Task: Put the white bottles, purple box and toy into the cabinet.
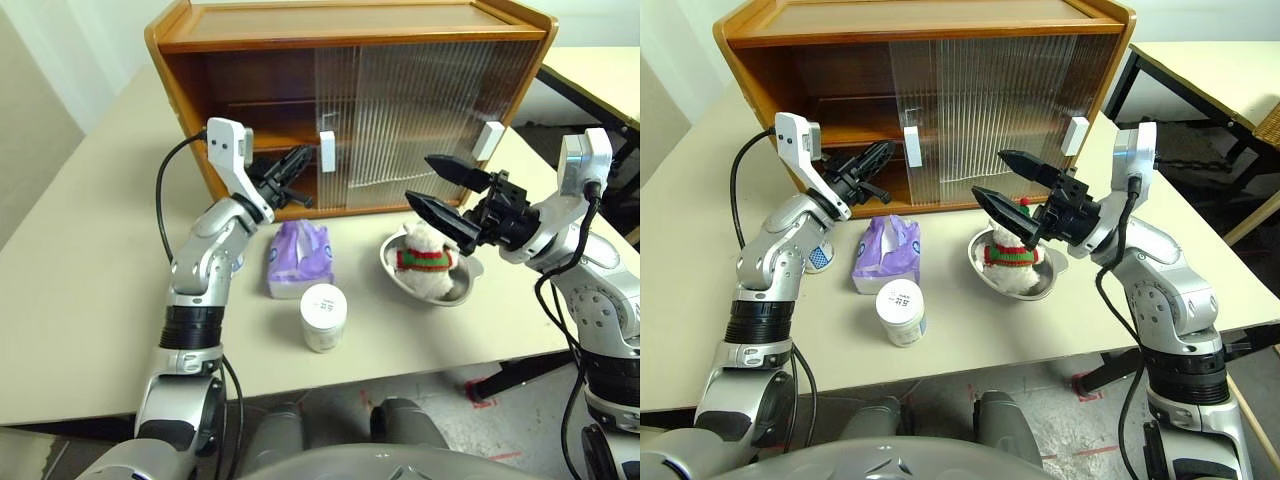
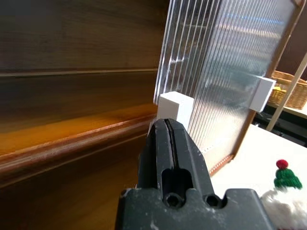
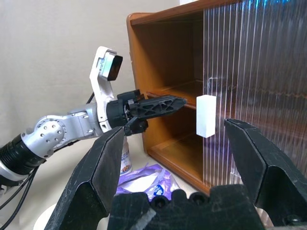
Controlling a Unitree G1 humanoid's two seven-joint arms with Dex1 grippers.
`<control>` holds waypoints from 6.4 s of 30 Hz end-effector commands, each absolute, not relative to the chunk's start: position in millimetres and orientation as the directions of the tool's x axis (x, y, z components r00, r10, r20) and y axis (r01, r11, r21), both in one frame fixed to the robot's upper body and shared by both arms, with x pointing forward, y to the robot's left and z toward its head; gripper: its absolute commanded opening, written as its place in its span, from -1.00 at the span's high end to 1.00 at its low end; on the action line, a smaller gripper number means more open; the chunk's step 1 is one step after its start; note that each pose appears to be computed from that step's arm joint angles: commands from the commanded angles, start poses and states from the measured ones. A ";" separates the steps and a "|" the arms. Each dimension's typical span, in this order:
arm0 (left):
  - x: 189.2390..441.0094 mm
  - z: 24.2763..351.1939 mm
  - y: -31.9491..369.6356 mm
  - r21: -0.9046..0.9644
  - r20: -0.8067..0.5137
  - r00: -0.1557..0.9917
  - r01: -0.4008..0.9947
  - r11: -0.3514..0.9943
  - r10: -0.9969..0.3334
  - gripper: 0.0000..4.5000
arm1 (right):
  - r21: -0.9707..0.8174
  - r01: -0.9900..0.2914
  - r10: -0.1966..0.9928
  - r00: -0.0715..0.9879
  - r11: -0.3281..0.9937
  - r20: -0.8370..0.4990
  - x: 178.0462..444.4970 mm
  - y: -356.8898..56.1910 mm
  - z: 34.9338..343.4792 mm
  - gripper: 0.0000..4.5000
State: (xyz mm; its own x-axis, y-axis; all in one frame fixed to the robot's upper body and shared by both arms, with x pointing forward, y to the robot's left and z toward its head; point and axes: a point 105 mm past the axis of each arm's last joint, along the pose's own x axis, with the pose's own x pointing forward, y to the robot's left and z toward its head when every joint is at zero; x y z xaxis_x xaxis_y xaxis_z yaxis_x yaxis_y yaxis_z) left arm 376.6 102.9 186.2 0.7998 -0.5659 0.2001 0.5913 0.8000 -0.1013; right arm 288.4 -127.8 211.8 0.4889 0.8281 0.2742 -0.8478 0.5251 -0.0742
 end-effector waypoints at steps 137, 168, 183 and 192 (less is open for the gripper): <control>315.2 58.6 218.1 0.037 -0.049 0.774 0.633 0.774 -0.631 -0.82 | -0.067 -0.874 0.853 0.450 0.481 0.264 298.0 -122.4 205.1 -1.00; 387.1 134.6 172.4 -0.028 0.099 0.854 0.516 0.856 -0.511 -0.36 | -0.064 -0.865 0.842 0.464 0.498 0.275 296.3 -120.3 204.1 -1.00; 400.3 120.7 148.5 -0.028 0.055 0.882 0.470 0.882 -0.468 -0.36 | -0.065 -0.855 0.831 0.480 0.515 0.282 294.2 -122.7 204.0 -1.00; 406.6 111.6 151.8 -0.014 0.035 0.911 0.412 0.911 -0.412 -0.36 | -0.064 -0.853 0.830 0.482 0.517 0.280 293.5 -123.5 203.5 -1.00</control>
